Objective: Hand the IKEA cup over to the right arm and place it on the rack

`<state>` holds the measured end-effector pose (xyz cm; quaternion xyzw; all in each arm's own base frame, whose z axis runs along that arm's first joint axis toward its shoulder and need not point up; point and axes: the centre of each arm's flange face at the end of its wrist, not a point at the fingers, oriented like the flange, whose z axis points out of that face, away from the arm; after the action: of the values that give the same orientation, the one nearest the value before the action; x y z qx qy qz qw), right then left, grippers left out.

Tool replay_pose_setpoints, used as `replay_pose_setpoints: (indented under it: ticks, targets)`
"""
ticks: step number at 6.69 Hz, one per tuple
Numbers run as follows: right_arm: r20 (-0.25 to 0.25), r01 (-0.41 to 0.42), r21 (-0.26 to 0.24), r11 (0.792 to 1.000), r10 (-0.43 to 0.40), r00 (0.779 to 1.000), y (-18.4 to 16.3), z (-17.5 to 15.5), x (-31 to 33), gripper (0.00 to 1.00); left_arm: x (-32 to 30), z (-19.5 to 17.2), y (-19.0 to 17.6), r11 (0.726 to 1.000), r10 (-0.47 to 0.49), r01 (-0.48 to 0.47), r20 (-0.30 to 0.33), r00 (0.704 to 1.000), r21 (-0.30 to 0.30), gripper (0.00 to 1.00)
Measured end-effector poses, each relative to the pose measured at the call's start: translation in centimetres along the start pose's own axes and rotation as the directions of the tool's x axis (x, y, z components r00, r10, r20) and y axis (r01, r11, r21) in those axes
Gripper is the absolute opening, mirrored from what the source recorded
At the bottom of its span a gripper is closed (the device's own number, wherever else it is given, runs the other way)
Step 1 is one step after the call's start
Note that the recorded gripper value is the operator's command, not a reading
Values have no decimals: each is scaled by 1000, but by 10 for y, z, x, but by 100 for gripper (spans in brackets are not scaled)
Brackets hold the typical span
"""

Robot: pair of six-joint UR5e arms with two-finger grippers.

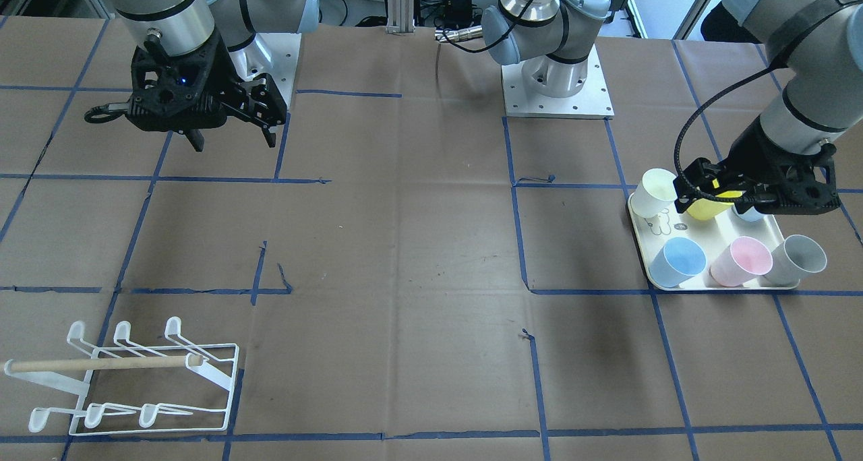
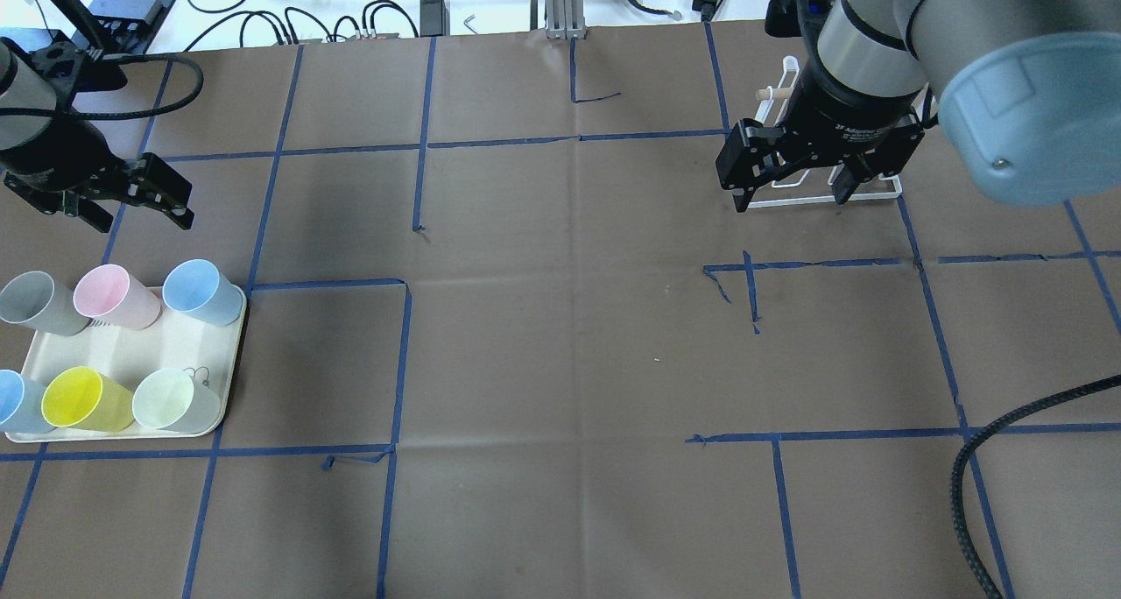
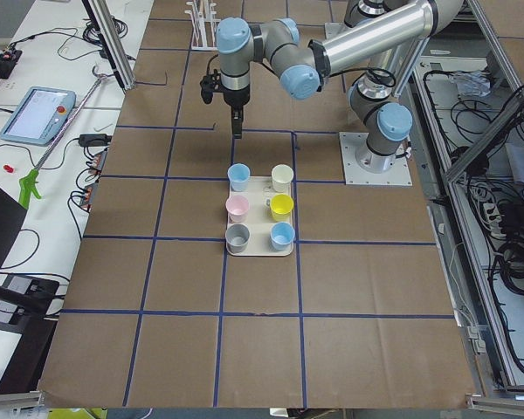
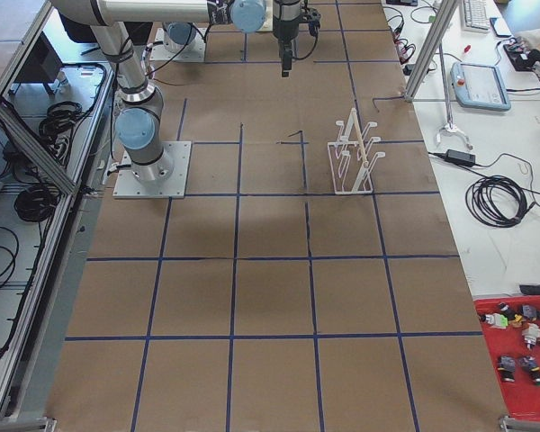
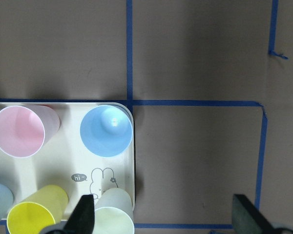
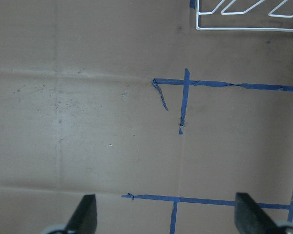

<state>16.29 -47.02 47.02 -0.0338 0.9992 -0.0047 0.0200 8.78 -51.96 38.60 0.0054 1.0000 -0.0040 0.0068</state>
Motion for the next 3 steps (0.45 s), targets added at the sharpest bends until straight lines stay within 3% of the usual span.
replay_pose_setpoints:
  ticks: [3]
  targets:
    - [0,0,0,1000,0,1000,0,0,0,100,-13,97,1,1000,23,-23,1,1000,2,100]
